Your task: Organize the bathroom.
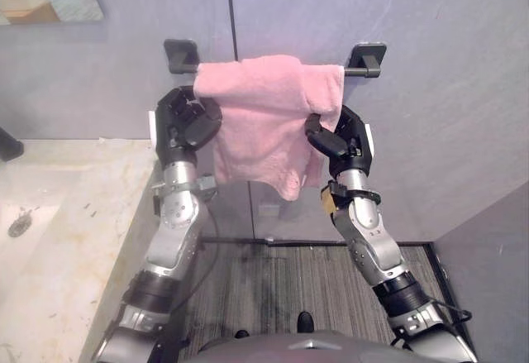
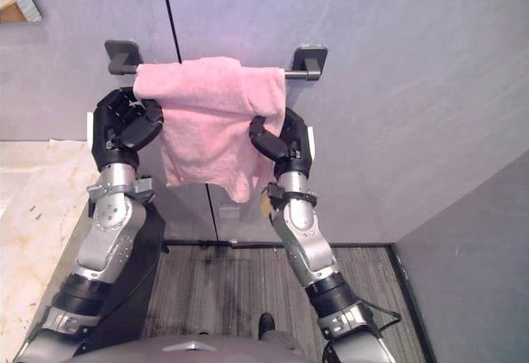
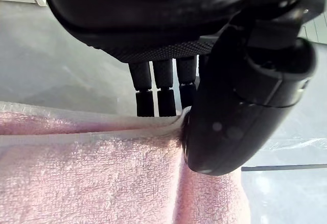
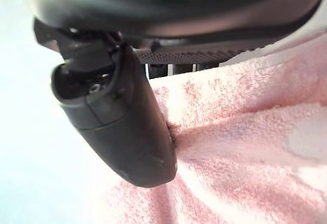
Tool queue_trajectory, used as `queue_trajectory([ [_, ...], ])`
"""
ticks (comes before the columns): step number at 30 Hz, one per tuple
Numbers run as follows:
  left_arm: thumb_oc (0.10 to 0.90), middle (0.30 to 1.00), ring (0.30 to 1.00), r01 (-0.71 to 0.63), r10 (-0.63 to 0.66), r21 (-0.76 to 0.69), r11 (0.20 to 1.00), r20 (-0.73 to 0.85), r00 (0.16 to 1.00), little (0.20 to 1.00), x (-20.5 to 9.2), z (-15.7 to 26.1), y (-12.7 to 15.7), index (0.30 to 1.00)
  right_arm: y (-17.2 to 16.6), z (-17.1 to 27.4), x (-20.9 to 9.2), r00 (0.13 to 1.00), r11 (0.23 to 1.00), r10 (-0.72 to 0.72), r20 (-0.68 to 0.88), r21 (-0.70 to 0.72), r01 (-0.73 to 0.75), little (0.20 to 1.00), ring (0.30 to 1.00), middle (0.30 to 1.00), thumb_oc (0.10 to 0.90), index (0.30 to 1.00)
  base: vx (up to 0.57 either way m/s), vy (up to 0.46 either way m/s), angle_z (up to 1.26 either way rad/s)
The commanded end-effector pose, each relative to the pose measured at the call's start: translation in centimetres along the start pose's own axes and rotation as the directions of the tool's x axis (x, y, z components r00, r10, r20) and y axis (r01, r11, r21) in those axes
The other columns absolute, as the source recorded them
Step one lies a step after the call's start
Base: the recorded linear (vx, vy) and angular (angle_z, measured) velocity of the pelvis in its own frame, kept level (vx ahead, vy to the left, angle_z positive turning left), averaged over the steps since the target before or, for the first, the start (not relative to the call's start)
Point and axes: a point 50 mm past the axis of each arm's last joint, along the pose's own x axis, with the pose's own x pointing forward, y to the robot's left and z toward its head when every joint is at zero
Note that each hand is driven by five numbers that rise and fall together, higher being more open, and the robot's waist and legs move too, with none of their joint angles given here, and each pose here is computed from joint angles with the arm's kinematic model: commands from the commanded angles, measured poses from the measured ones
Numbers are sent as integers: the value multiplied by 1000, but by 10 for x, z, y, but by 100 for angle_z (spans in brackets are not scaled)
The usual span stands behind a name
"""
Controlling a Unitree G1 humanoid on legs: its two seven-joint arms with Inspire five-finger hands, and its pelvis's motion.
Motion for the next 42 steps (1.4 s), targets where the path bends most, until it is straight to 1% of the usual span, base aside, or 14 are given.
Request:
queue_trajectory([
  [1, 400, 300, 300, -266, 273, -65, 962, 143, 951, 300, 7, 15, 39, 300, -46, 9, -2, 939, 938, -337, 73, 109, 328, 300, 300, 300, 400, 300, 0, 0, 0],
  [5, 400, 300, 300, -307, 314, -78, 949, 117, 942, 300, 5, 12, 35, 300, -46, 5, -4, 904, 897, -425, 49, 151, 414, 300, 300, 300, 400, 300, 0, 0, 0],
  [10, 400, 300, 300, -331, 336, -74, 941, 76, 939, 300, 2, 6, 33, 300, -48, -2, -7, 888, 875, -460, 2, 173, 453, 300, 300, 300, 400, 300, 0, 0, 0],
  [11, 400, 300, 300, -365, 367, -57, 929, 32, 930, 300, -3, -3, 35, 300, -50, -7, -11, 881, 870, -473, -13, 149, 470, 300, 300, 300, 400, 300, 0, 0, 0],
  [13, 400, 300, 300, -388, 389, -42, 921, 11, 921, 300, -6, -9, 40, 300, -54, -6, -12, 880, 874, -474, 1, 125, 470, 300, 300, 300, 400, 300, 0, 0, 0],
  [20, 400, 300, 300, -441, 441, -25, 897, 20, 897, 300, -12, -10, 61, 300, -68, 4, -13, 900, 904, -427, 90, 5, 428, 300, 300, 300, 400, 300, 5, 3, 0],
  [21, 400, 300, 300, -443, 444, -24, 896, 25, 896, 300, -12, -9, 65, 300, -69, 8, -12, 909, 914, -401, 111, -16, 405, 324, 324, 324, 416, 324, 0, 0, 0],
  [22, 400, 300, 300, -441, 442, -21, 897, 27, 897, 300, -12, -8, 66, 300, -69, 11, -12, 915, 920, -385, 121, -31, 391, 469, 469, 469, 513, 469, 29, 31, 1],
  [23, 400, 300, 300, -437, 437, -20, 899, 28, 899, 300, -12, -8, 67, 300, -70, 13, -12, 921, 926, -365, 132, -47, 374, 712, 712, 712, 675, 712, 24, 31, 2],
  [24, 400, 300, 300, -432, 433, -18, 902, 32, 901, 300, -12, -7, 68, 300, -70, 16, -11, 931, 936, -335, 142, -66, 347, 900, 900, 900, 800, 900, 34, 41, 3],
  [26, 400, 300, 300, -411, 411, -9, 912, 44, 911, 300, -11, -5, 67, 300, -71, 26, -8, 948, 951, -264, 178, -118, 287, 900, 900, 900, 800, 900, 35, 40, 3],
  [28, 400, 300, 300, -396, 396, -6, 918, 52, 917, 300, -10, -2, 68, 300, -74, 32, -5, 950, 953, -242, 196, -137, 271, 900, 900, 900, 800, 900, 15, 17, 4],
  [33, 400, 300, 300, -378, 377, -3, 926, 50, 925, 300, -8, -1, 67, 300, -80, 46, 0, 956, 964, -186, 226, -146, 222, 900, 900, 900, 800, 900, 10, 9, -3],
  [42, 400, 300, 300, -338, 337, 8, 941, 38, 941, 300, -5, -3, 61, 300, -74, 59, 12, 969, 978, -69, 237, -174, 112, 900, 900, 900, 800, 900, 1, 1, -1],
])
